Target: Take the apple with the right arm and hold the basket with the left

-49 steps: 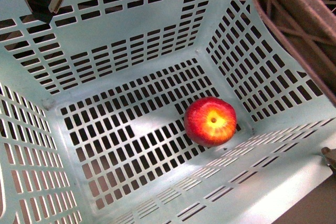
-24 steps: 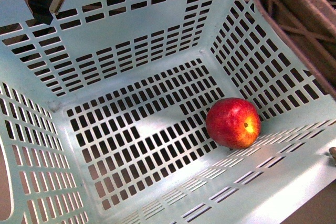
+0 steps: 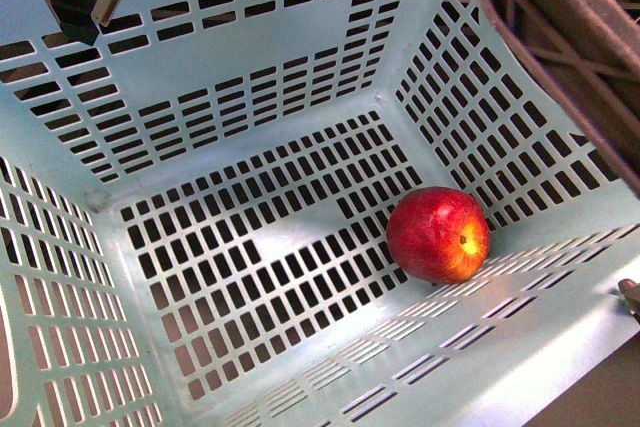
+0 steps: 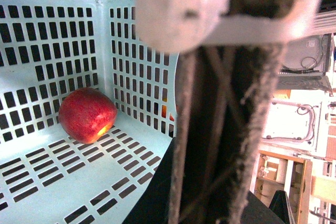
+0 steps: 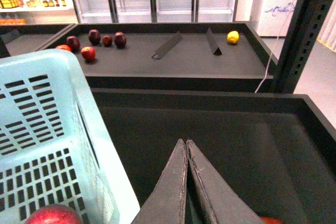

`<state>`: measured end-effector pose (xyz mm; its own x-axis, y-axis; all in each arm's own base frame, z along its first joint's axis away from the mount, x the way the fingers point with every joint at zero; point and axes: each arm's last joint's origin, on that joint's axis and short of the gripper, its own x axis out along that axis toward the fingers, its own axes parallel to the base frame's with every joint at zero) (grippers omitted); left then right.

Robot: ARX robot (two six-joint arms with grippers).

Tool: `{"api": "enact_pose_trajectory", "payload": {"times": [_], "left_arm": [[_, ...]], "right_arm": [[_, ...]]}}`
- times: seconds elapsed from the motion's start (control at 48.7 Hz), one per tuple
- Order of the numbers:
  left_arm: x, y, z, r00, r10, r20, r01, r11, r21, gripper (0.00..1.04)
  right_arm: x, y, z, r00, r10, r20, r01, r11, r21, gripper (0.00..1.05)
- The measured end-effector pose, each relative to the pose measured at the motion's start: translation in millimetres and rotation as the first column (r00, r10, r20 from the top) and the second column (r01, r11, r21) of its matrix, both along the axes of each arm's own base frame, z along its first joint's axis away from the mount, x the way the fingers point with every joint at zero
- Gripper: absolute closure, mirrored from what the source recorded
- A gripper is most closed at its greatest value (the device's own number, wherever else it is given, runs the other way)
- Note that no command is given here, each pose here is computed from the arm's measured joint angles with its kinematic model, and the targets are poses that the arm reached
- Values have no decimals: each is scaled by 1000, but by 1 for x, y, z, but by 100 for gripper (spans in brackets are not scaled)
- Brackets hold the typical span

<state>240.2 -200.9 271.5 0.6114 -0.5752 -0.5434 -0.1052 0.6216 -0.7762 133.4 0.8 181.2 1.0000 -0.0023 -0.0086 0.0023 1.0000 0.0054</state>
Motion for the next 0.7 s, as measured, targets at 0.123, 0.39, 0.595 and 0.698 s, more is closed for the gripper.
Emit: {"api": "enact_pose_trajectory", "payload": {"times": [0.123, 0.39, 0.595, 0.698], "left_arm": [[0, 0, 0, 1000, 0, 0, 0, 1000, 0, 98], [0, 0, 0, 1000, 0, 0, 0, 1000, 0, 98], [0, 0, 0, 1000, -1, 0, 1, 1000, 0, 98], [0, 0, 0, 1000, -1, 0, 1, 1000, 0, 98]], "right_arm": [[-4, 0, -3, 1000, 4, 0, -4, 1000, 0, 103], [-12, 0, -10, 1000, 3, 19, -3, 1000, 0, 103], [-17, 0, -9, 1000, 3, 28, -3, 1000, 0, 103], [-19, 0, -9, 1000, 3, 27, -3, 1000, 0, 103]]}}
